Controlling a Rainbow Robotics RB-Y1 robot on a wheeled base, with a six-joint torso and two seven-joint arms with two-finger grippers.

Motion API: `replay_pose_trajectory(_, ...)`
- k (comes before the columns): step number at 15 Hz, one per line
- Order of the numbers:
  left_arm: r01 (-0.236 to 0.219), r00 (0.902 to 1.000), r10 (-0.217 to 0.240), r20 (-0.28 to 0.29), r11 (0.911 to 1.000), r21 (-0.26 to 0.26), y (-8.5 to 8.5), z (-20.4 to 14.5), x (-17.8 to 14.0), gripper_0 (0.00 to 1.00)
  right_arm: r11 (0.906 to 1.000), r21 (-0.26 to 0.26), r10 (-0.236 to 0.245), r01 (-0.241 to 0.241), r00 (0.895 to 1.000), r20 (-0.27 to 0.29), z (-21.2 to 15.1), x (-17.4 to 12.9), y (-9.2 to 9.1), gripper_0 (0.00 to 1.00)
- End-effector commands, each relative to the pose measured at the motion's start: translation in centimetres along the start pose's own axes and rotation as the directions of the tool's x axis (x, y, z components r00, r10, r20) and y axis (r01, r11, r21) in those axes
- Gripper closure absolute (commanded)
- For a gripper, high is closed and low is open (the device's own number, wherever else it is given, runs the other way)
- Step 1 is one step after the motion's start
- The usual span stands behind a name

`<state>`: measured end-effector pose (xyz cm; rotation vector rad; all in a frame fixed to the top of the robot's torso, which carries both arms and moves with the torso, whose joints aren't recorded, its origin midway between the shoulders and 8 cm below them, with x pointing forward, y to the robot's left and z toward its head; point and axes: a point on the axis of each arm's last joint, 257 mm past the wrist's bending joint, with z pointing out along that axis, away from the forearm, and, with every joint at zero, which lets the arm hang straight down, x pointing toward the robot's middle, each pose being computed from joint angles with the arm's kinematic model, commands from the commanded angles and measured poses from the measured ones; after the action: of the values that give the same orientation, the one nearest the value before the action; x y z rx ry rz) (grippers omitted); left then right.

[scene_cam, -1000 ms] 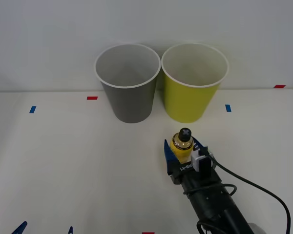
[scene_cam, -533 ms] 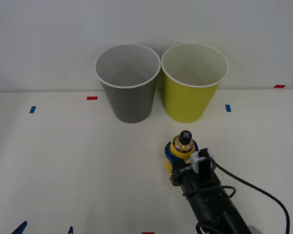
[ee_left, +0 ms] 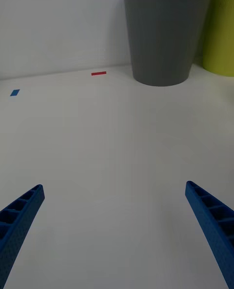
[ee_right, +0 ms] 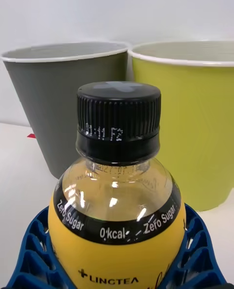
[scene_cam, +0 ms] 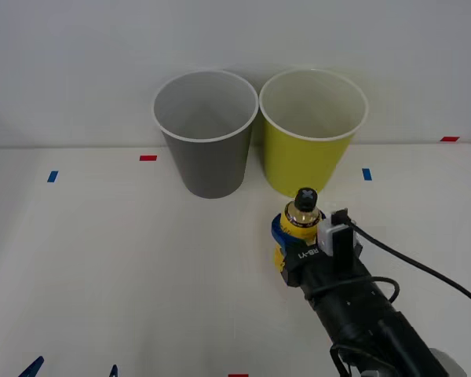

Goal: Put cans in the gray bin and PET bottles in the light green bin.

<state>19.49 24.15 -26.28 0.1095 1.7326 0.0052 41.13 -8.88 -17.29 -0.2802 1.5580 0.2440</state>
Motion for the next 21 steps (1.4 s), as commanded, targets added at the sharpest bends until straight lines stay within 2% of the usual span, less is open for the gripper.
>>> replay_pose_trajectory(1,0.000,1.0000,0.000,0.000,1.0000,0.000,0.0,0.0,0.0,0.00,0.9973,-0.011,0.072,-0.073,0.997,-0.028,-0.7,-4.9,0.1,0.96)
replay_pose_trajectory(4,0.000,1.0000,0.000,0.000,1.0000,0.000,0.0,0.0,0.0,0.00,0.9965,-0.007,0.083,-0.084,0.996,-0.026,-0.6,-9.3,-0.2,0.96)
replay_pose_trajectory(7,0.000,1.0000,0.000,0.000,1.0000,0.000,0.0,0.0,0.0,0.00,0.9965,0.057,0.061,-0.060,0.998,0.000,0.2,-13.2,-1.9,0.97)
replay_pose_trajectory(8,0.000,1.0000,0.000,0.000,1.0000,0.000,0.0,0.0,0.0,0.00,0.9949,0.062,0.079,-0.079,0.997,0.009,0.4,-14.2,-2.1,0.97)
replay_pose_trajectory(9,0.000,1.0000,0.000,0.000,1.0000,0.000,0.0,0.0,0.0,0.00,0.9939,0.063,0.089,-0.090,0.996,0.019,0.6,-15.3,-2.2,0.97)
replay_pose_trajectory(10,0.000,1.0000,0.000,0.000,1.0000,0.000,0.0,0.0,0.0,0.00,0.9946,0.066,0.078,-0.080,0.996,0.036,0.8,-16.8,-2.5,0.97)
replay_pose_trajectory(13,0.000,1.0000,0.000,0.000,1.0000,0.000,0.0,0.0,0.0,0.00,0.9929,0.047,0.106,-0.109,0.992,0.066,1.6,-20.6,-3.5,0.97)
replay_pose_trajectory(16,0.000,1.0000,0.000,0.000,1.0000,0.000,0.0,0.0,0.0,0.00,0.9898,0.025,0.138,-0.141,0.987,0.082,3.0,-23.2,-4.5,0.97)
replay_pose_trajectory(18,0.000,1.0000,0.000,0.000,1.0000,0.000,0.0,0.0,0.0,0.00,0.9918,0.023,0.124,-0.126,0.989,0.085,5.0,-24.3,-5.4,0.97)
replay_pose_trajectory(21,0.000,1.0000,0.000,0.000,1.0000,0.000,0.0,0.0,0.0,0.00,0.9956,0.057,0.070,-0.075,0.995,0.075,8.2,-25.5,-6.7,0.97)
